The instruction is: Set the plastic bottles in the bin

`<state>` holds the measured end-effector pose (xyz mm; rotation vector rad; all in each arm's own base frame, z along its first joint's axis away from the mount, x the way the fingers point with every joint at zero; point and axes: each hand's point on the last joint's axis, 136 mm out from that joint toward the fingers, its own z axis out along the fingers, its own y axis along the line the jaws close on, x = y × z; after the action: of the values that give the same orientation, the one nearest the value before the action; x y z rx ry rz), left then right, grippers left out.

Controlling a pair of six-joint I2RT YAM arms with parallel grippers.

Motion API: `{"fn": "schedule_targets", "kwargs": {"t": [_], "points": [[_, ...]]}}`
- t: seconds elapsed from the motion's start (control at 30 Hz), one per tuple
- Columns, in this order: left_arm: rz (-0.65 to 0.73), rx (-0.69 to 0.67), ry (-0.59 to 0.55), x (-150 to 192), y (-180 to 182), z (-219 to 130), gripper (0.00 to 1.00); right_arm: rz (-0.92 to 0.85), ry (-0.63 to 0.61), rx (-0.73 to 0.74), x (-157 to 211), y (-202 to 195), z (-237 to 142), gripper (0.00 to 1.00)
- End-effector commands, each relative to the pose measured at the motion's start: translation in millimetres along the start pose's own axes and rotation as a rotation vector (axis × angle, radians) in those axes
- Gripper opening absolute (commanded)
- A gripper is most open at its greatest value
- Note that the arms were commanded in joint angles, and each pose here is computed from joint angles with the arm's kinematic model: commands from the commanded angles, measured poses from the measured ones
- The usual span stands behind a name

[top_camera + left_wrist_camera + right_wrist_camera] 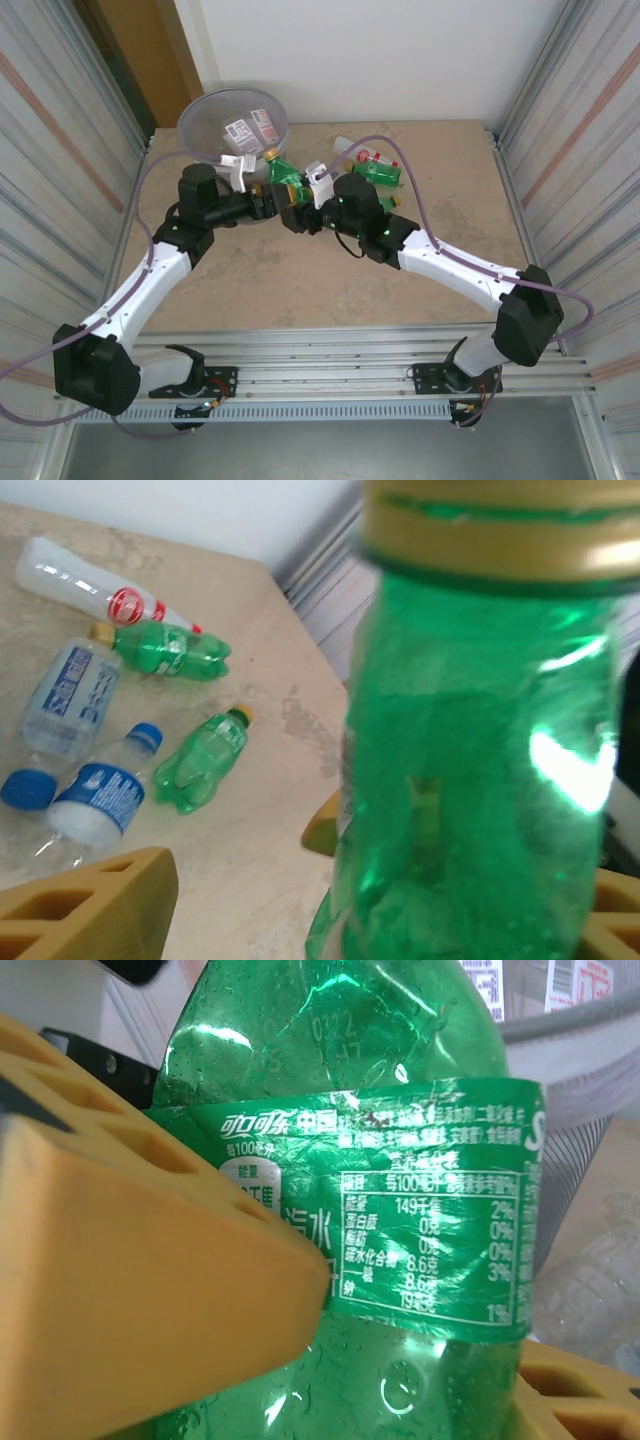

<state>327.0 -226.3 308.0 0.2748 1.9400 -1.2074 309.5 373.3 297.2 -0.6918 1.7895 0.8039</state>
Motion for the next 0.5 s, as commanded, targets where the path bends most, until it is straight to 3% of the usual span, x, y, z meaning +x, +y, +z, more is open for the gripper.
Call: {"fn": "schedule_targets", "kwargs": {"t": [0.0, 0.13, 0.27, 0.37, 0.47], "points": [[0.035, 0.102, -0.038, -19, -27, -1, 0.64, 0.026, -0.105, -0.057, -31, 10, -11, 0.26], [0.054, 0.108, -0.052, -26, -32, -3, 0.39, 0.033, -0.119, -0.073, -34, 12, -10, 0.28], [0.095, 0.100, -0.055, -31, -37, -5, 0.23, 0.039, -0.127, -0.071, -37, 10, -11, 0.32], [0.128, 0.068, -0.051, -35, -36, -6, 0.13, 0.044, -0.137, -0.071, -40, 10, -14, 0.40], [0.179, 0.027, -0.053, -42, -36, -9, 0.06, 0.052, -0.144, -0.066, -43, 8, -17, 0.57]]}}
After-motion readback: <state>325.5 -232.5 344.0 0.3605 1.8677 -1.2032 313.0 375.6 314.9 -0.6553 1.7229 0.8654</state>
